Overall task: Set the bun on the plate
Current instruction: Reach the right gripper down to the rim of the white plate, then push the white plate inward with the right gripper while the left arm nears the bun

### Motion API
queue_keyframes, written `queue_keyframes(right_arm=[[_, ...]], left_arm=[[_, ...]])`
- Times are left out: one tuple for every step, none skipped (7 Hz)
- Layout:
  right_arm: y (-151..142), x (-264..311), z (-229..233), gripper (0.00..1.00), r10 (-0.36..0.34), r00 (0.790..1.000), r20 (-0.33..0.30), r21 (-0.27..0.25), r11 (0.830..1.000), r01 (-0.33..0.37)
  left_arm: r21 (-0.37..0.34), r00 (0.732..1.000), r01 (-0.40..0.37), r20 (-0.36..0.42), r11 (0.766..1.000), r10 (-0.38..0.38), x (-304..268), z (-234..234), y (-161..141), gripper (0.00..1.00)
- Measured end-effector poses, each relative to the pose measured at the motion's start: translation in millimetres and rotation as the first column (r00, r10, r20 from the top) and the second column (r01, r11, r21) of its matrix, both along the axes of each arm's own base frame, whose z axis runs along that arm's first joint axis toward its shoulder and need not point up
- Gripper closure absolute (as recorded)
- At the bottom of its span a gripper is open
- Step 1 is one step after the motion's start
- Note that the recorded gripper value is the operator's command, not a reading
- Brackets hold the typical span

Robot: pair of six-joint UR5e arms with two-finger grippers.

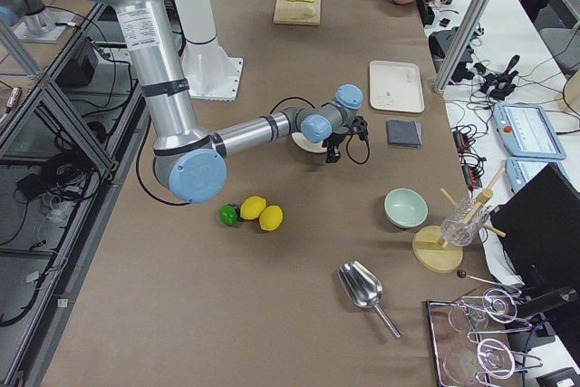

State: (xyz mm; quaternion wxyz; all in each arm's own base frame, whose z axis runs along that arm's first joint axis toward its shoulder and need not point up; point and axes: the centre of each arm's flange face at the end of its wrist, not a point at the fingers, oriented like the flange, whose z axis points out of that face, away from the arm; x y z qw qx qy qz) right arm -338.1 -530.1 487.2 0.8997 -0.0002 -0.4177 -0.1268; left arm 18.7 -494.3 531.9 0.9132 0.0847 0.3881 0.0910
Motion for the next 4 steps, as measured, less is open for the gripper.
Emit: queue_keyframes(right_arm=[[-1.2, -1.8, 2.3, 1.0, -0.001, 1.0, 0.006, 0.004, 1.0, 0.001], [-1.9, -3.6, 0.8, 1.0, -0.004, 1.0, 0.013, 0.009, 1.0, 0.004], [-2.6, -5.1, -3.2, 1.0, -0.008, 1.0, 0.023, 0.011, 1.0, 0.008], [-2.7, -6.2, -7.8, 1.0, -0.012, 0.999, 0.036, 0.004, 1.0, 0.012]], left_arm=[[0.001, 1.0, 0.0, 0.0, 1.0, 0.0, 0.0, -0.5, 0.1, 0.02], [0.001, 1.0, 0.001, 0.0, 1.0, -0.001, 0.0, -0.7, 0.1, 0.02], [0.0, 1.0, 0.001, -0.001, 1.0, -0.001, 0.2, -0.5, 0.0, 0.02], [-0.013, 1.0, 0.013, -0.003, 1.0, -0.013, 0.7, -1.3, -0.8, 0.02]])
